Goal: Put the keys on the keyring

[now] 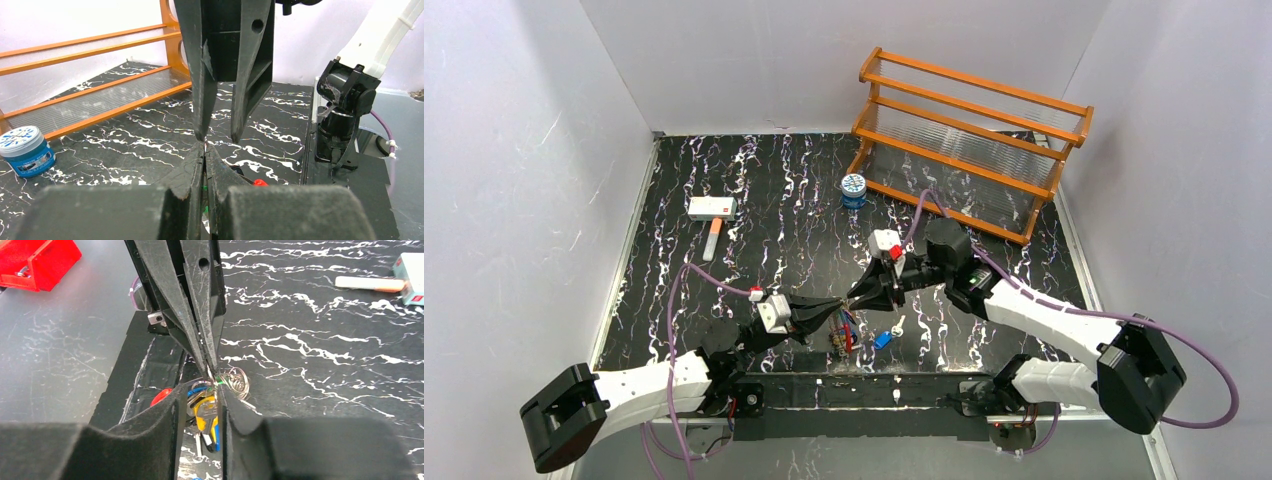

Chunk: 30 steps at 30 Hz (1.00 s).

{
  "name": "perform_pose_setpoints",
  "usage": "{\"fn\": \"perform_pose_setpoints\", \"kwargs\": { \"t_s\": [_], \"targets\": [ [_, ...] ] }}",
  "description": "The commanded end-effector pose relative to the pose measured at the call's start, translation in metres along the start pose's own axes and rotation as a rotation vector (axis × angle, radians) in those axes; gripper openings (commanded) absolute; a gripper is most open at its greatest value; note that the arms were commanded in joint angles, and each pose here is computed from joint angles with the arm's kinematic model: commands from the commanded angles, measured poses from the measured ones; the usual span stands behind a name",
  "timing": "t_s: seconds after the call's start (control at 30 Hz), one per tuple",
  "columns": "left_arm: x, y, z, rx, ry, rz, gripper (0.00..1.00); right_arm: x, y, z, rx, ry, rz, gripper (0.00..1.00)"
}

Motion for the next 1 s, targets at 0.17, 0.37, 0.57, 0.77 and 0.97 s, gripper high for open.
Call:
{"fn": "perform_pose_setpoints", "kwargs": {
  "t_s": [0.17,0.37,0.57,0.77,0.97],
  "targets": [
    [-0.011,-0.005,0.015,-0.007,-0.009,0.002,0.0,0.009,-0.011,-0.013,-0.032,-0.015,0.014,0.37],
    [-0.013,-0.005,0.016,-0.006,-0.002,0.002,0.0,0.007,-0.015,-0.014,-0.049,-0.012,0.015,0.37],
    [-0.013,-0.004,0.016,-0.003,-0.005,-0.001,0.0,0.006,-0.013,-0.017,-0.019,-0.013,-0.005,0.25],
    [-0.015,-0.004,0.016,-0.001,0.003,0.0,0.0,0.012,-0.008,-0.019,0.012,-0.035,-0.008,0.09],
    [-0.015,-0.002,0.017,0.009,0.002,0.002,0.0,0.017,0.002,-0.015,0.043,-0.059,0.022,0.16]
  ]
}}
Point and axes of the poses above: each gripper's point midway between its finger pads, its own z axis back along the fingers, its own y axis along the line the jaws close on, x = y × z, the point moved 1 cm from there along z, back along the fingers, and after that the axes turned 3 degrees about -z, right-handed, at the moved point
